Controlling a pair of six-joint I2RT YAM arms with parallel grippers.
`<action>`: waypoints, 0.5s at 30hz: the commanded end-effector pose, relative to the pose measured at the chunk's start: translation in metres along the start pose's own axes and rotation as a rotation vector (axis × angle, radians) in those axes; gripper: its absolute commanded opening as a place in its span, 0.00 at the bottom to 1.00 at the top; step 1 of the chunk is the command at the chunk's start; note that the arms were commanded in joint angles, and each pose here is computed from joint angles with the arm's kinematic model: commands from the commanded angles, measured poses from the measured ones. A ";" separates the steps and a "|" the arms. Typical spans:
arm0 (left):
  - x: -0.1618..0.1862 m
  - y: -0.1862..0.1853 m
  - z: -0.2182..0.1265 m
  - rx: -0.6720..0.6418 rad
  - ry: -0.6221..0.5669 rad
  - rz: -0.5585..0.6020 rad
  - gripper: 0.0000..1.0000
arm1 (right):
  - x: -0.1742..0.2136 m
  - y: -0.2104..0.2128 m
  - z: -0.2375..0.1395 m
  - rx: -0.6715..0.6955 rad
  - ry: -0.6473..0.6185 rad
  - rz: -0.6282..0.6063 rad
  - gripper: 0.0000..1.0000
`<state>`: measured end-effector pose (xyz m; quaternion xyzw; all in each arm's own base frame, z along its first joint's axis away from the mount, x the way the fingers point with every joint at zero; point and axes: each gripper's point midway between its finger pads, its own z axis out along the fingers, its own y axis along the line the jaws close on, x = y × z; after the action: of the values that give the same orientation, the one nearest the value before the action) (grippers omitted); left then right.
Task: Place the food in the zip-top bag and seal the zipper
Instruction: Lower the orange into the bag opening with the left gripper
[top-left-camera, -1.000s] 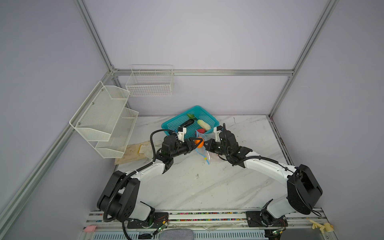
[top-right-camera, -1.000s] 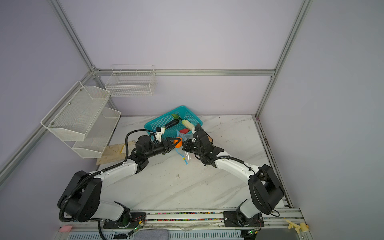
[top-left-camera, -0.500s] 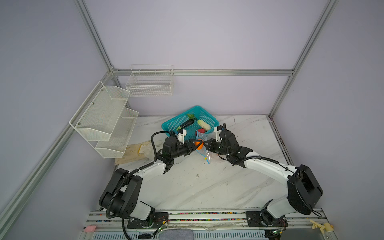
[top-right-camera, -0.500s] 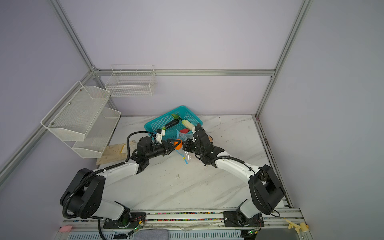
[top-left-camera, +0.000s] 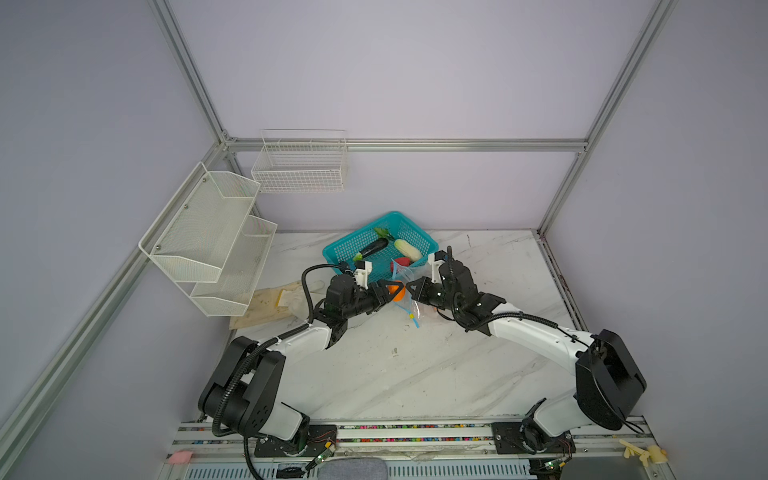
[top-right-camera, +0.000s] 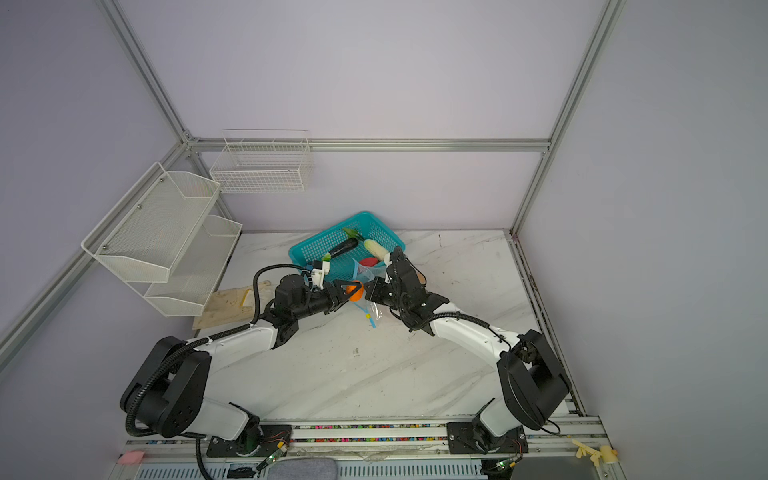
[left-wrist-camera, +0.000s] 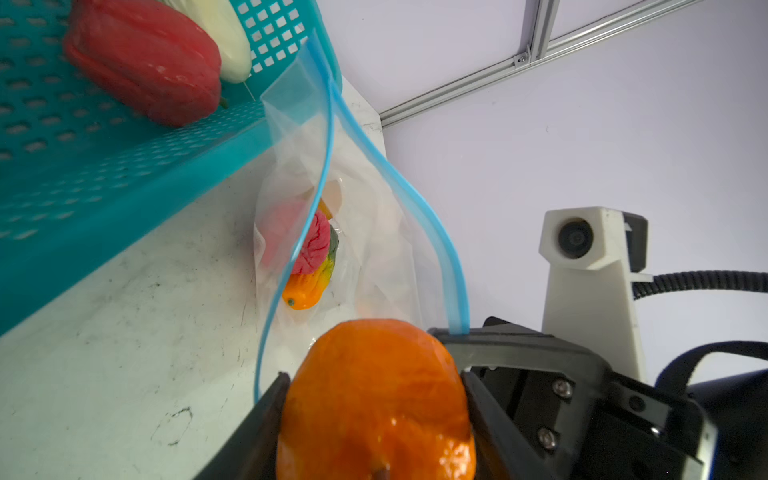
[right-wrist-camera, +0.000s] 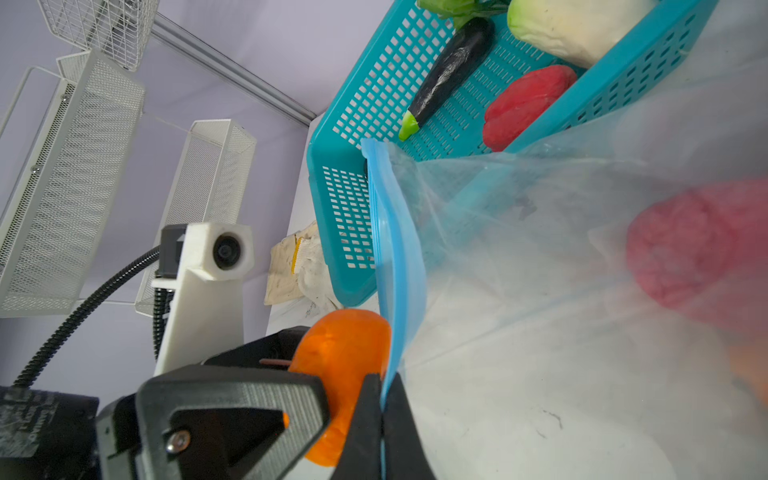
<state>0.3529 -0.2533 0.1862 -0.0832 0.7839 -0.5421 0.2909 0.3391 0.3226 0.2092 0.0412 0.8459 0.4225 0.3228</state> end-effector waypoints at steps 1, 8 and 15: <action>0.012 0.018 0.000 -0.037 0.019 0.011 0.48 | -0.019 0.030 -0.013 -0.077 -0.053 0.003 0.00; 0.011 0.019 0.003 -0.041 0.025 0.008 0.48 | -0.017 0.033 -0.008 -0.090 -0.036 0.006 0.00; 0.007 0.016 0.005 -0.047 0.024 -0.005 0.48 | -0.015 0.034 -0.006 -0.092 -0.030 0.006 0.00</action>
<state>0.3519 -0.2532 0.1661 -0.0953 0.7999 -0.5284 0.2680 0.3390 0.3265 0.2186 0.0413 0.8399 0.4355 0.3214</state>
